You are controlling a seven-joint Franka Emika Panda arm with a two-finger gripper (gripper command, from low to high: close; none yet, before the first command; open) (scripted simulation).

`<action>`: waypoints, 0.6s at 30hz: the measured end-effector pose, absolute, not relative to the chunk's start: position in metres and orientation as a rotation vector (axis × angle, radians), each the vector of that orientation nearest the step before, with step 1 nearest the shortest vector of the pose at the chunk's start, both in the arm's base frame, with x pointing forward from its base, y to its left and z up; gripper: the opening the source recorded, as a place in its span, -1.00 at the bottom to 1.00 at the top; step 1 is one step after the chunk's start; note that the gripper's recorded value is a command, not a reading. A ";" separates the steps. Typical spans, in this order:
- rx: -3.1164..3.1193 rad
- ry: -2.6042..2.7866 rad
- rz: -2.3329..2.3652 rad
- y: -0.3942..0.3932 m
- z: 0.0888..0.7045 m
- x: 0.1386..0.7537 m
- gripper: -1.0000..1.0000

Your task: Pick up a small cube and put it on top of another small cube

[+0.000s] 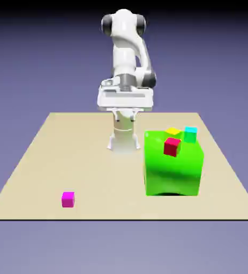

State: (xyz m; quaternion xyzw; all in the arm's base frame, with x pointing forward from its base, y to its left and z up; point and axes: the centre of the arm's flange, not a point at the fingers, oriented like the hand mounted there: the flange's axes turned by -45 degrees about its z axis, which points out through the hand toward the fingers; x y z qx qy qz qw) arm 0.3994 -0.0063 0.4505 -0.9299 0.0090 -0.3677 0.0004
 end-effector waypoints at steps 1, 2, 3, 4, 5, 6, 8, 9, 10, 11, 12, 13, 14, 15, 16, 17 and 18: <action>-2.929 0.120 -1.098 -0.016 0.444 0.407 0.00; -2.933 0.212 -1.040 -0.025 0.437 0.415 0.00; -2.934 0.303 -0.983 -0.035 0.429 0.422 0.00; -2.931 0.395 -0.926 -0.045 0.421 0.429 0.00; -2.925 0.486 -0.868 -0.055 0.413 0.435 0.00; -2.915 0.577 -0.811 -0.066 0.405 0.441 0.00; -2.884 0.757 -0.697 -0.087 0.386 0.452 0.00; -2.863 0.846 -0.639 -0.098 0.377 0.457 0.00; -2.839 0.933 -0.582 -0.109 0.367 0.461 0.00; -2.812 1.019 -0.525 -0.120 0.357 0.464 0.00; -2.780 1.110 -0.469 -0.132 0.347 0.467 0.00; -2.742 1.203 -0.413 -0.146 0.336 0.469 0.00; -2.705 1.284 -0.356 -0.157 0.325 0.471 0.00; -2.666 1.360 -0.299 -0.166 0.314 0.473 0.00; -2.623 1.440 -0.243 -0.177 0.303 0.474 0.00; -2.577 1.516 -0.186 -0.188 0.291 0.475 0.00; -2.529 1.587 -0.130 -0.197 0.279 0.475 0.00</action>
